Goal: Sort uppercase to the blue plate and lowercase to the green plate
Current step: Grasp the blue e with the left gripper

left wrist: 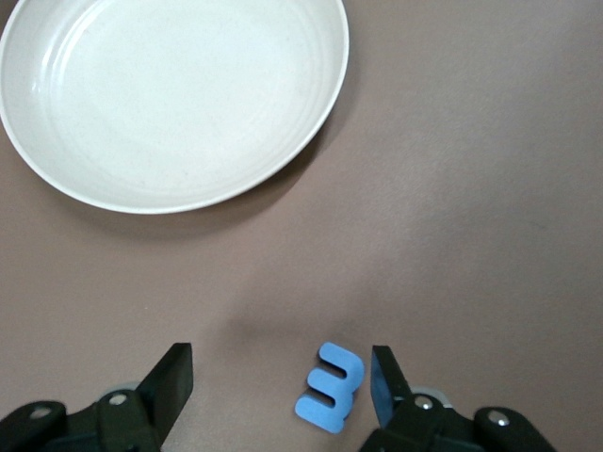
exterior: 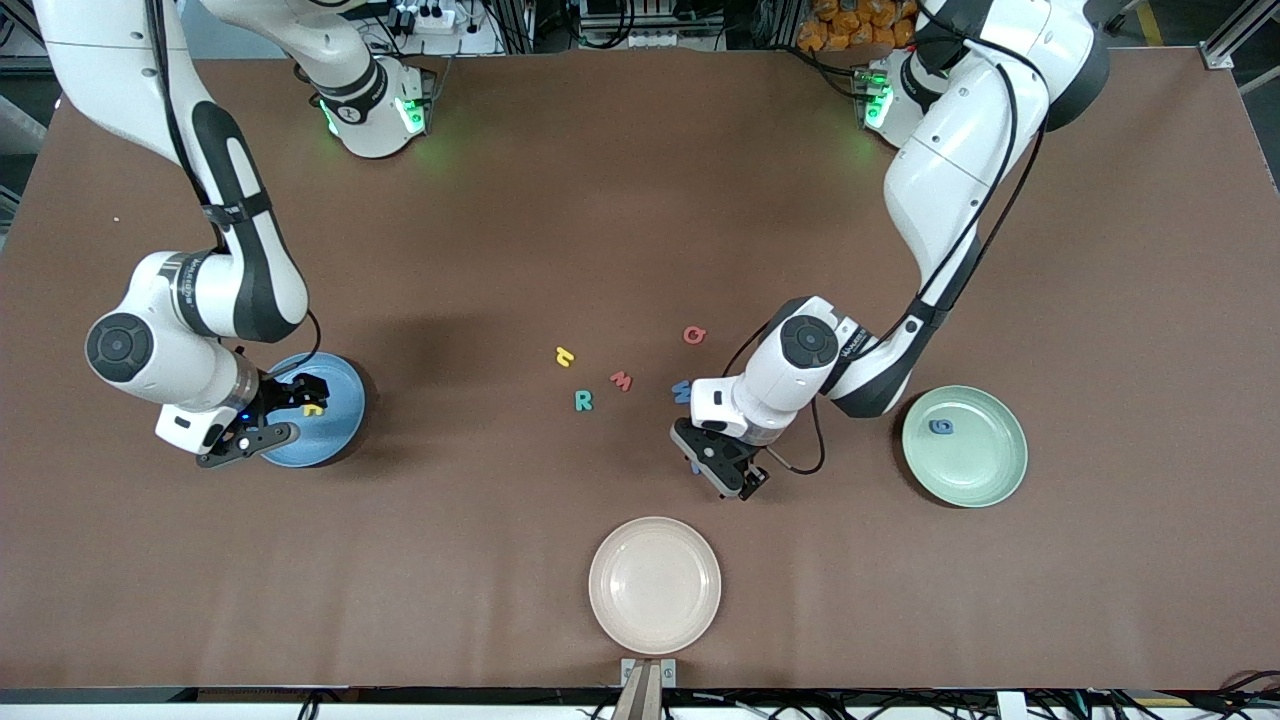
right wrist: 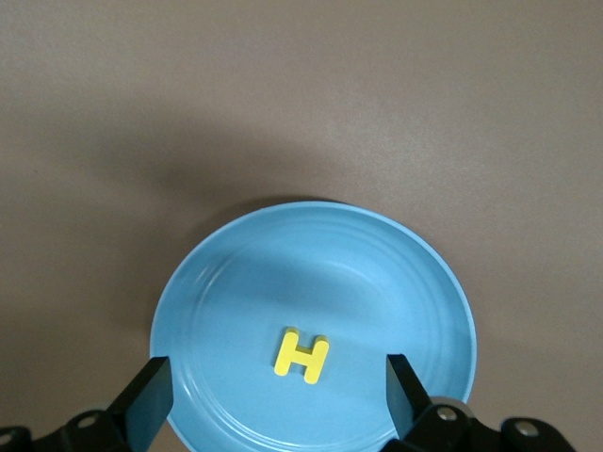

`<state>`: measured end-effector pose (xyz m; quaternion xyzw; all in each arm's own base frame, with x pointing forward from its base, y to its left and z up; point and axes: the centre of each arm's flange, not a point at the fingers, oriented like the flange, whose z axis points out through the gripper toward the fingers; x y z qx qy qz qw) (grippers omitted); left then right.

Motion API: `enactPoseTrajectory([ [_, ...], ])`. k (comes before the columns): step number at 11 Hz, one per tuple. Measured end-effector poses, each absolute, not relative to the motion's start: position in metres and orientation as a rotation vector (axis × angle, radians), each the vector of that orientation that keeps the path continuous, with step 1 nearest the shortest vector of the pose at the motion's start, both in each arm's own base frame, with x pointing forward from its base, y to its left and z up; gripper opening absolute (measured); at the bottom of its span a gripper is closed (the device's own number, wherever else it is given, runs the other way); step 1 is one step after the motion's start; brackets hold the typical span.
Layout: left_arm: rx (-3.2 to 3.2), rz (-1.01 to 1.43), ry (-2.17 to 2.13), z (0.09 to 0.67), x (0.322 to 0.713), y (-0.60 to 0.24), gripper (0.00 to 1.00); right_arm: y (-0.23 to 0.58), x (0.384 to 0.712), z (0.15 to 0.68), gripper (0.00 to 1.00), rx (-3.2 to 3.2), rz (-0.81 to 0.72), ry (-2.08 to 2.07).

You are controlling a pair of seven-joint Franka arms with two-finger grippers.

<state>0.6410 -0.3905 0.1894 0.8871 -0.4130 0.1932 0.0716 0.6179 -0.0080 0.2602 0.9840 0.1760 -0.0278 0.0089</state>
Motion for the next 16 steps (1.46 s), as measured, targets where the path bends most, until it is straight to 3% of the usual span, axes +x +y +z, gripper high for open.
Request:
enactPoseTrajectory([
  [4, 2.665, 0.584, -1.247, 0.186, 0.643, -0.388, 0.77, -0.003, 0.618, 0.26, 1.0, 3.075, -0.087, 0.542],
  [16, 2.644, 0.557, -1.312, 0.175, 0.629, -0.4, 0.74, -0.003, 0.618, 0.26, 1.0, 3.075, -0.085, 0.54],
])
